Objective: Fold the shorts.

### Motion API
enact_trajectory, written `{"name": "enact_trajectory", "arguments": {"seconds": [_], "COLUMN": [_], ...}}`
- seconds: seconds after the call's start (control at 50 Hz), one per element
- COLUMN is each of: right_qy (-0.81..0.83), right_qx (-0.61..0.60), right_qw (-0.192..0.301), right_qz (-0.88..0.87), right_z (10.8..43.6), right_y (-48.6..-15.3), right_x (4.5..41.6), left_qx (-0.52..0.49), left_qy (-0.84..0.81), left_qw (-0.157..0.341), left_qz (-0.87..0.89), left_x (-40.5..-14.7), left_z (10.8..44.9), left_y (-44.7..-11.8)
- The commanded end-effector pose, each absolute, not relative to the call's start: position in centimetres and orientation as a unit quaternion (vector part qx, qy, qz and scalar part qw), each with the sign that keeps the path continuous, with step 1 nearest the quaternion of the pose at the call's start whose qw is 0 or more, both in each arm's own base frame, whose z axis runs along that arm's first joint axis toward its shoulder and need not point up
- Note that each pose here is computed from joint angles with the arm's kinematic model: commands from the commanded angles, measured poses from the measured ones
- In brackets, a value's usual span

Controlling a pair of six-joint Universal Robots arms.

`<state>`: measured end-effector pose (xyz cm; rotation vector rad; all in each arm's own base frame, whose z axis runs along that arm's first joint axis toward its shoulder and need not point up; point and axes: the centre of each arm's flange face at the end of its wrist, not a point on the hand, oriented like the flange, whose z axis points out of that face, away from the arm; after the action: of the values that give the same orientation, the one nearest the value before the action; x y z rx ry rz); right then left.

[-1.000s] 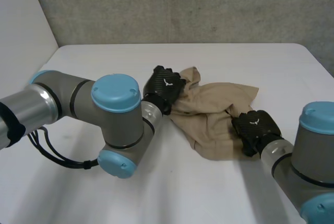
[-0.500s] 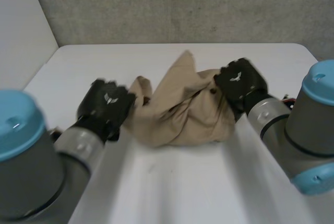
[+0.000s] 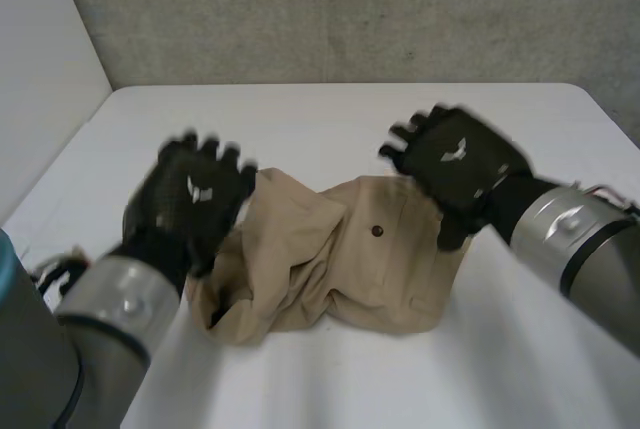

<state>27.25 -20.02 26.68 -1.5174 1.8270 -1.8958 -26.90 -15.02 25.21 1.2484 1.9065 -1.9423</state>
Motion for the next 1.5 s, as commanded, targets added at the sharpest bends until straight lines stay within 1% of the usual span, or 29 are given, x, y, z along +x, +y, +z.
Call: {"name": "enact_trajectory", "arguments": {"seconds": [0.02,0.1,0.18,0.22,0.28,0.38,0.5,0.56,0.62,0.64,0.66,0.7,0.72,0.74,0.76,0.78,0.8,0.86,0.92,0.98,1.06,1.08,1.14,1.16,1.24,1.3,1.36,1.42,1.5], "right_qy": [0.667,0.692,0.732,0.753,0.774,0.806,0.808,0.785,0.737,0.720,0.681,0.636,0.591,0.570,0.547,0.508,0.491,0.460,0.472,0.496,0.548,0.571,0.598,0.613,0.638,0.654,0.666,0.673,0.678], "right_qx": [-0.331,-0.297,-0.281,-0.273,-0.272,-0.278,-0.286,-0.294,-0.291,-0.288,-0.284,-0.273,-0.259,-0.251,-0.243,-0.222,-0.214,-0.196,-0.207,-0.216,-0.247,-0.266,-0.300,-0.322,-0.367,-0.392,-0.408,-0.415,-0.421], "right_qw": [0.104,0.107,0.093,0.084,0.080,0.094,0.100,0.103,0.098,0.098,0.094,0.094,0.098,0.097,0.095,0.089,0.088,0.083,0.085,0.080,0.063,0.053,0.030,0.012,-0.023,-0.036,-0.037,-0.036,-0.030], "right_qz": [-0.660,-0.650,-0.613,-0.593,-0.566,-0.514,-0.505,-0.536,-0.602,-0.624,-0.669,-0.716,-0.757,-0.776,-0.795,-0.828,-0.840,-0.862,-0.853,-0.837,-0.797,-0.775,-0.742,-0.721,-0.677,-0.646,-0.623,-0.612,-0.602], "right_z": [29.8,29.0,26.1,24.7,23.3,20.9,20.3,21.7,25.0,26.2,28.6,31.2,33.7,34.9,36.1,38.5,39.5,41.0,39.8,38.3,33.8,31.4,28.2,26.2,22.5,20.2,18.7,17.9,17.3], "right_y": [-23.1,-24.2,-26.4,-27.8,-28.4,-29.5,-30.9,-31.9,-34.1,-34.6,-35.3,-35.8,-36.0,-35.9,-35.7,-35.2,-34.9,-33.7,-32.6,-31.8,-30.7,-30.1,-29.2,-28.7,-27.3,-26.2,-25.2,-24.6,-23.7], "right_x": [24.4,24.2,24.7,24.8,25.1,26.3,27.3,28.4,29.3,29.6,30.0,30.5,30.9,31.0,31.0,30.8,30.6,29.9,29.6,29.2,28.6,28.4,28.2,27.8,26.9,26.3,25.9,25.6,25.6], "left_qx": [0.356,0.350,0.374,0.389,0.407,0.420,0.415,0.406,0.378,0.367,0.341,0.309,0.291,0.259,0.243,0.226,0.193,0.162,0.160,0.161,0.194,0.208,0.227,0.240,0.262,0.281,0.298,0.307,0.308], "left_qy": [0.581,0.599,0.634,0.649,0.669,0.685,0.687,0.676,0.637,0.622,0.587,0.548,0.528,0.490,0.469,0.449,0.417,0.391,0.412,0.453,0.529,0.555,0.590,0.614,0.662,0.699,0.731,0.746,0.746], "left_qw": [0.012,-0.028,-0.029,-0.027,-0.033,-0.035,-0.019,0.005,0.038,0.046,0.057,0.065,0.067,0.067,0.065,0.065,0.066,0.063,0.048,0.029,0.013,0.012,0.014,0.015,0.019,0.023,0.028,0.032,0.032], "left_qz": [-0.732,-0.720,-0.676,-0.653,-0.621,-0.594,-0.596,-0.615,-0.671,-0.690,-0.732,-0.774,-0.795,-0.830,-0.846,-0.862,-0.886,-0.904,-0.896,-0.877,-0.826,-0.805,-0.774,-0.752,-0.702,-0.658,-0.613,-0.590,-0.590], "left_x": [-31.6,-34.0,-35.0,-35.2,-35.4,-35.6,-35.4,-35.1,-34.9,-34.9,-35.0,-35.1,-35.0,-34.8,-34.7,-34.5,-33.6,-32.2,-31.2,-29.9,-29.3,-29.1,-28.5,-28.1,-26.8,-25.6,-24.5,-23.8,-23.4], "left_z": [27.9,26.4,23.7,22.6,21.2,20.1,19.9,20.9,24.0,25.1,27.7,30.4,31.9,34.4,35.6,37.0,39.5,41.3,40.2,37.8,31.9,29.7,26.6,24.5,20.3,17.6,15.8,15.5,17.0], "left_y": [-17.2,-18.0,-18.7,-18.8,-18.7,-19.2,-20.8,-23.1,-26.5,-27.4,-28.8,-29.9,-30.4,-30.8,-30.8,-30.7,-30.4,-29.8,-29.6,-29.3,-28.0,-27.2,-26.1,-25.2,-23.0,-21.2,-19.2,-18.3,-17.4]}}
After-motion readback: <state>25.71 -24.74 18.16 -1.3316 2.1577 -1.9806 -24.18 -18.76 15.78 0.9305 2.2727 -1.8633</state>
